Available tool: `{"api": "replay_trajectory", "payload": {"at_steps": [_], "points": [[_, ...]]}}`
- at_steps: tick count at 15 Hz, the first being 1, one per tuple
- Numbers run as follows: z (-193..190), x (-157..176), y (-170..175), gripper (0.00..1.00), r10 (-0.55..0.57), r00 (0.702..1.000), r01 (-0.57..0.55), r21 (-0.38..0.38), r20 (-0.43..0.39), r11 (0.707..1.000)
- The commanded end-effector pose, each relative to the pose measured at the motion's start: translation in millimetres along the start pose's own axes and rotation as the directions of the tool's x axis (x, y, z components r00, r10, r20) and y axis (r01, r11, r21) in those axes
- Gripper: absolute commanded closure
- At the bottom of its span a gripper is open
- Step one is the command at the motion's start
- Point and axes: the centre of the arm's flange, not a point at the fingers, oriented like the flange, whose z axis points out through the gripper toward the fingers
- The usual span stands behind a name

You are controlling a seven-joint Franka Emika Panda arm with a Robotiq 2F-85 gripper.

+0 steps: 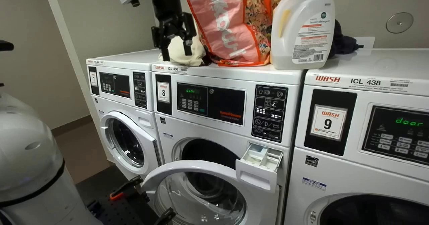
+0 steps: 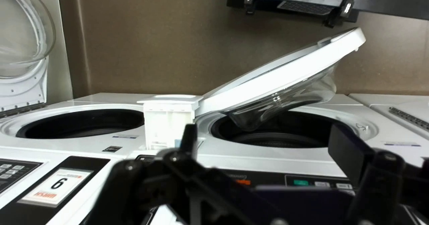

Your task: Pour fabric softener into the soap chamber

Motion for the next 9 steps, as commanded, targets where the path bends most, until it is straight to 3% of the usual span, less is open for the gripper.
{"api": "replay_trajectory", "payload": {"at_steps": [1,4,9], "points": [[-22,32,42,0.00,-0.004,0.999,0.004,0.012,-0.036,1.000],[-31,46,70,0.00,-0.033,0.998,0.034,0.030,-0.052,0.999],[-57,52,107,0.00,-0.185,0.978,0.184,-0.016,-0.094,0.983]]}}
